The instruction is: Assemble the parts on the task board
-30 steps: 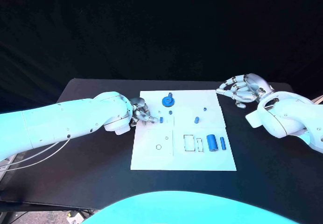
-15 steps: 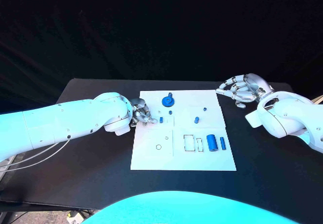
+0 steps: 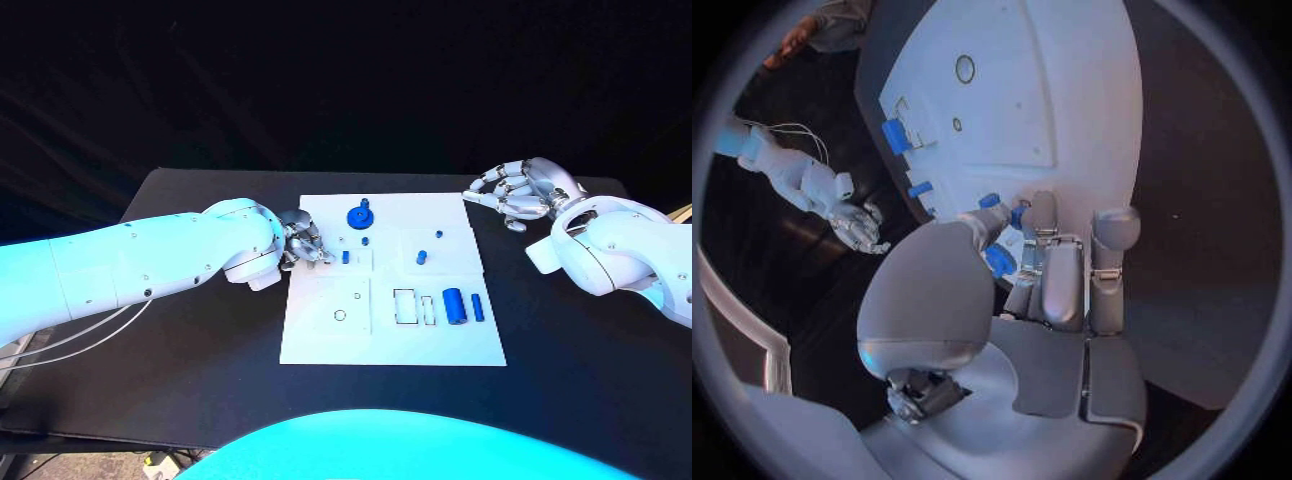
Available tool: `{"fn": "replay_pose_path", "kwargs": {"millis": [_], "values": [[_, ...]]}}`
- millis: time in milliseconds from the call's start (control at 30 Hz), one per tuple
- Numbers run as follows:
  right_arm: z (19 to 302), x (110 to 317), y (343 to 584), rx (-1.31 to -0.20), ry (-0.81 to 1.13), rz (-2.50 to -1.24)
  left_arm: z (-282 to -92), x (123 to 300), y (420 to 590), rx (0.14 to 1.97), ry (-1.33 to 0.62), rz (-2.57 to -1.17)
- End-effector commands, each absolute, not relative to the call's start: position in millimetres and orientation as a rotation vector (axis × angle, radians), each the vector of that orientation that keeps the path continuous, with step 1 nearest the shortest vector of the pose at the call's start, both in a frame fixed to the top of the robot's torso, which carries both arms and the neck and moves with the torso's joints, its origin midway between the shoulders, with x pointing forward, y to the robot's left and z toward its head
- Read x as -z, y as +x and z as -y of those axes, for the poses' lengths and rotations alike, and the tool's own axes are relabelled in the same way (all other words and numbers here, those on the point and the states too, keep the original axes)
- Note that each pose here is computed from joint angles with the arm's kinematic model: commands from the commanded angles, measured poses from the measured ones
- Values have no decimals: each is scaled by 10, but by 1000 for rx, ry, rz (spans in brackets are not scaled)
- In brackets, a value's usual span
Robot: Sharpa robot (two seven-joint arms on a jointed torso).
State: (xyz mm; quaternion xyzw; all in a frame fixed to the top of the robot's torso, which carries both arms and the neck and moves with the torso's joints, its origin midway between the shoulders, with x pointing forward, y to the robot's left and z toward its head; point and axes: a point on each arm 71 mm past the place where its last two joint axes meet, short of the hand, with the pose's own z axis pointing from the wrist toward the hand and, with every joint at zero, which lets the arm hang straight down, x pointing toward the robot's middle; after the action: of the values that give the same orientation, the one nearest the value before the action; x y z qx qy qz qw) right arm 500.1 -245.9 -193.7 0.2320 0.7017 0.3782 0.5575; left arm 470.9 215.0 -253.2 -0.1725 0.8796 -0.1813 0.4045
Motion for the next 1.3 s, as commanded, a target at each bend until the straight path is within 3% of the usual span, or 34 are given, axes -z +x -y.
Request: {"fn": "replay_pose_path", "kwargs": {"millis": [33, 633, 1300], "values": [[2452, 1940, 4999, -896, 544, -1659, -2119, 2532, 4698, 476, -444, -2224], [2458, 1945, 4998, -894, 544, -1665, -2157, 2526, 4656, 515, -512, -2262], [2455, 1952, 5003, -892, 543, -1672, -2258, 2354, 4718, 546, -507, -2350]]}}
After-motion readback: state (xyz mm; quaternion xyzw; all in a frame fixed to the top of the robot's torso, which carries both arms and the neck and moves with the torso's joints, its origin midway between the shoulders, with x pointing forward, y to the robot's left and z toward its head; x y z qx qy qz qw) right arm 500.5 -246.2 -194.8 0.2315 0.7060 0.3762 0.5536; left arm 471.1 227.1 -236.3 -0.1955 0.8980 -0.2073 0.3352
